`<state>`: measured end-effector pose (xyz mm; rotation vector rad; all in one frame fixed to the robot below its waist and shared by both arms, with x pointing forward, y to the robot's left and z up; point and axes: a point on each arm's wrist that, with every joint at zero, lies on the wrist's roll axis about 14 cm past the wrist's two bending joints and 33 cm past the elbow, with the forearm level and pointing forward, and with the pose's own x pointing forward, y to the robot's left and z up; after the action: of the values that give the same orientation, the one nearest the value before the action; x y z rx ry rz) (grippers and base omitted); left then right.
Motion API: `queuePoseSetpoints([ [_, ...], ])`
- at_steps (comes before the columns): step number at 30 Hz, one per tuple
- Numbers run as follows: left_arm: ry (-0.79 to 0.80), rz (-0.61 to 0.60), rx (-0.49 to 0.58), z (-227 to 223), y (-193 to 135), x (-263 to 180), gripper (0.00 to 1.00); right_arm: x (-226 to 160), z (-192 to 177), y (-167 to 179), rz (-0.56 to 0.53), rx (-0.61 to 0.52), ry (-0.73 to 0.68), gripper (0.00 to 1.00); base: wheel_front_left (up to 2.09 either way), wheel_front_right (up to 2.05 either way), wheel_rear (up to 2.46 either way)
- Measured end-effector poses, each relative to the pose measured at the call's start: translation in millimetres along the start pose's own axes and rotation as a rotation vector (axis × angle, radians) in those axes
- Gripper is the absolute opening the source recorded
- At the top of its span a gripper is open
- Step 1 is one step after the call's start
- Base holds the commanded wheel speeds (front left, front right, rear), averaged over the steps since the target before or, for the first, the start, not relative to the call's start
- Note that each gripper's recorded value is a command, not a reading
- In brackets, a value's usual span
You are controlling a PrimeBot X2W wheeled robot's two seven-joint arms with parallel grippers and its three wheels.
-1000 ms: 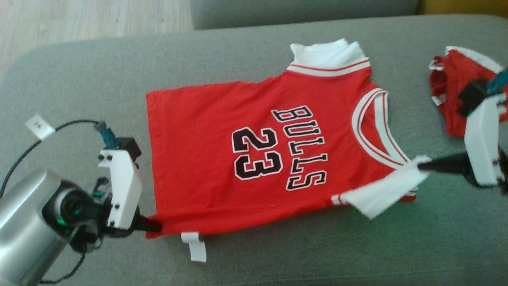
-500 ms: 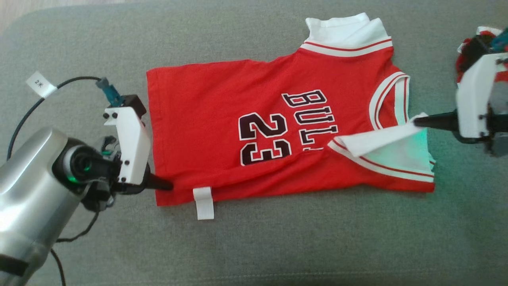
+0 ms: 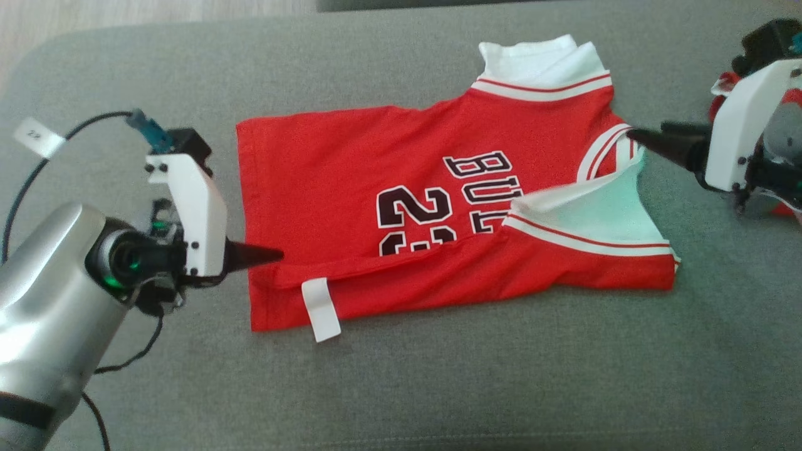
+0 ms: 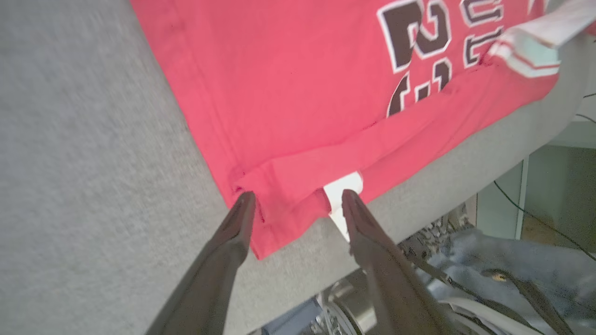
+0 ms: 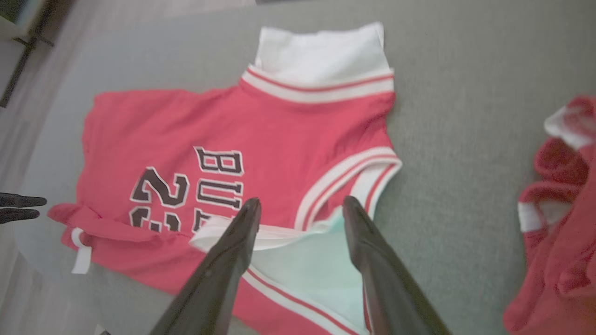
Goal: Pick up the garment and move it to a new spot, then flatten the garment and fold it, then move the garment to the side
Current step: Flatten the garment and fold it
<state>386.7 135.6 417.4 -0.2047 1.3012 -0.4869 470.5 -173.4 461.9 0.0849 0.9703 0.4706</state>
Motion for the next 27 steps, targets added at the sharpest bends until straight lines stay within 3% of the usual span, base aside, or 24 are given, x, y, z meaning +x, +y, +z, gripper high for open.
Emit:
queuePoseSetpoints([
  [4,-0.214,0.093,0.12,28,9,-19,1.0,-13,25,13,0.018,-0.022,-0.192,1.0,0.0,0.0,0.0],
  [10,-0.747,0.211,0.232,88,2,-79,1.0,-43,47,19,-0.03,-0.15,-0.551,1.0,0.0,0.0,0.0],
  [15,-1.059,0.307,0.322,83,-10,-111,1.0,-97,73,7,-0.122,-0.198,-0.933,1.0,0.0,0.0,0.0],
  [22,-1.317,0.388,0.311,42,-21,-121,1.0,-85,12,9,-0.193,-0.123,-1.0,1.0,0.0,0.0,0.0],
  [27,-1.318,0.43,0.218,11,-21,-104,1.0,-63,-46,15,-0.238,-0.089,-0.922,1.0,0.0,0.0,0.0],
])
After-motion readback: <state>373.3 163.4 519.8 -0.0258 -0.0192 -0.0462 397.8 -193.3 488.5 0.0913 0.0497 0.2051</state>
